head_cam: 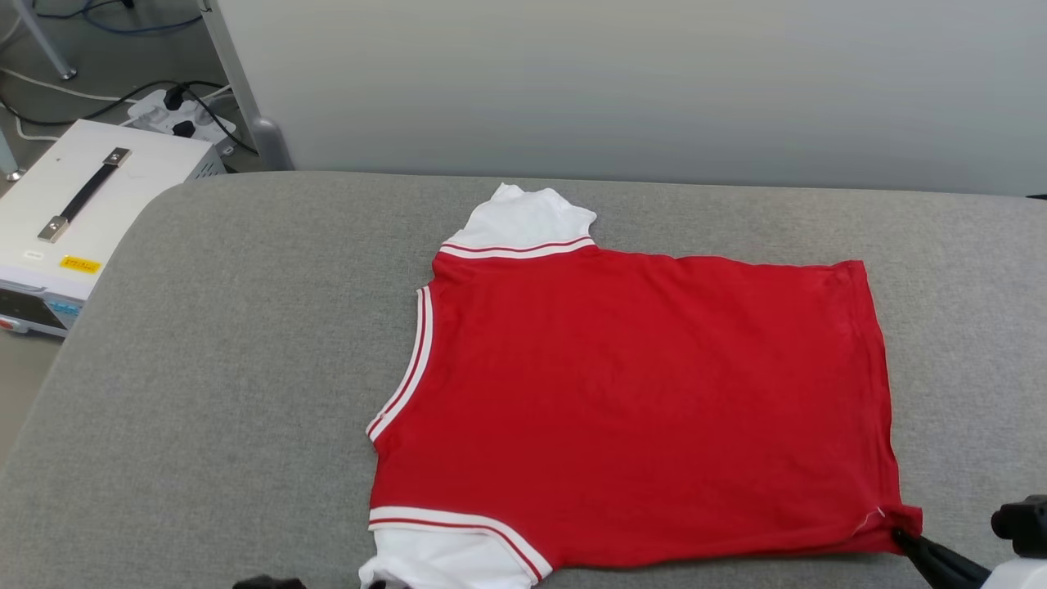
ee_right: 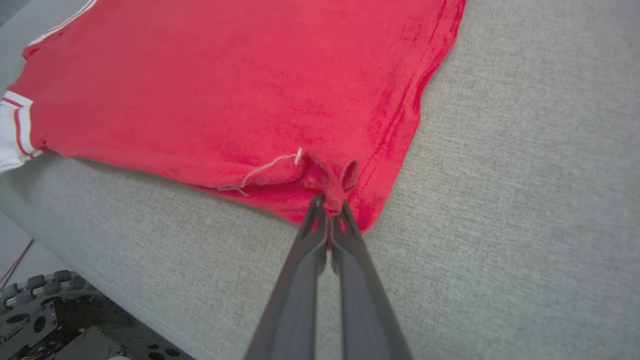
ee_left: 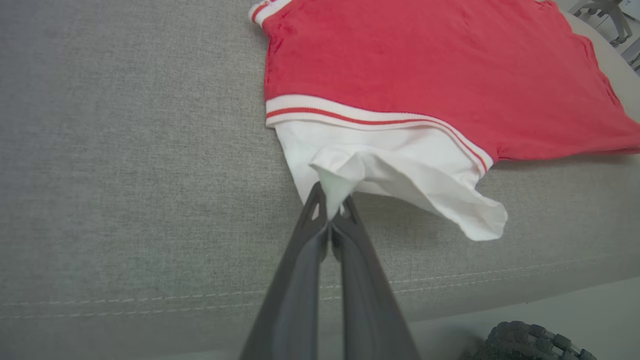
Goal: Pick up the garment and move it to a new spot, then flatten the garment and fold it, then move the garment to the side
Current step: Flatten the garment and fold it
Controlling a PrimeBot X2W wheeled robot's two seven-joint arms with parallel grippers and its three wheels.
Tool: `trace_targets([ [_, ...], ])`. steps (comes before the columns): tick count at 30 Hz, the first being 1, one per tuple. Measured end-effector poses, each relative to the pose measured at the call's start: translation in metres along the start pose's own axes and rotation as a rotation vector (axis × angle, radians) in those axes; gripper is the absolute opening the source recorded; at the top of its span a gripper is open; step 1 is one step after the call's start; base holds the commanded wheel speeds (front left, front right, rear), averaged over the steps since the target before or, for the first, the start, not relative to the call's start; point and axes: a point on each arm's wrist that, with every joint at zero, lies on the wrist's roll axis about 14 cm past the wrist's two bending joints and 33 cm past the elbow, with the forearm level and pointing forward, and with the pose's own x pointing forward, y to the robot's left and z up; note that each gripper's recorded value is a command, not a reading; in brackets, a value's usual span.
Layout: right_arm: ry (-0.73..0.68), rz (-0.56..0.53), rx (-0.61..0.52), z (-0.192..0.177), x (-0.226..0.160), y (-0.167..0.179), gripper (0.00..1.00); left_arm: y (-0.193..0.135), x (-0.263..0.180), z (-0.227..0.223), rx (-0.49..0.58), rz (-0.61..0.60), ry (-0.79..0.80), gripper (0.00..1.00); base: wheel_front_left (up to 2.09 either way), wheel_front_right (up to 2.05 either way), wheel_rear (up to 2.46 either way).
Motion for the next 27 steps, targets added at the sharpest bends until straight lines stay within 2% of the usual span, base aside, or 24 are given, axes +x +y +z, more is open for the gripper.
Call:
trace_targets([
  [3,-0.031,-0.003,-0.003,0.014,0.005,-0.001,0.0,-0.002,0.016,0.024,0.05,-0.032,-0.055,0.0,0.0,0.0,0.0],
  [5,-0.058,-0.01,-0.005,0.025,0.011,-0.002,0.0,-0.004,0.037,0.055,0.121,-0.063,-0.116,0.0,0.0,0.0,0.0],
  [15,-0.123,-0.033,0.019,0.065,0.036,-0.011,0.0,-0.004,0.105,0.136,0.229,-0.136,-0.217,0.0,0.0,0.0,0.0],
  [21,-0.111,-0.058,0.029,0.076,0.056,-0.026,0.0,-0.007,0.149,0.148,0.277,-0.162,-0.188,0.0,0.0,0.0,0.0],
  [27,-0.049,-0.074,0.017,0.077,0.08,-0.039,0.0,0.006,0.185,0.12,0.302,-0.151,-0.057,0.0,0.0,0.0,0.0],
])
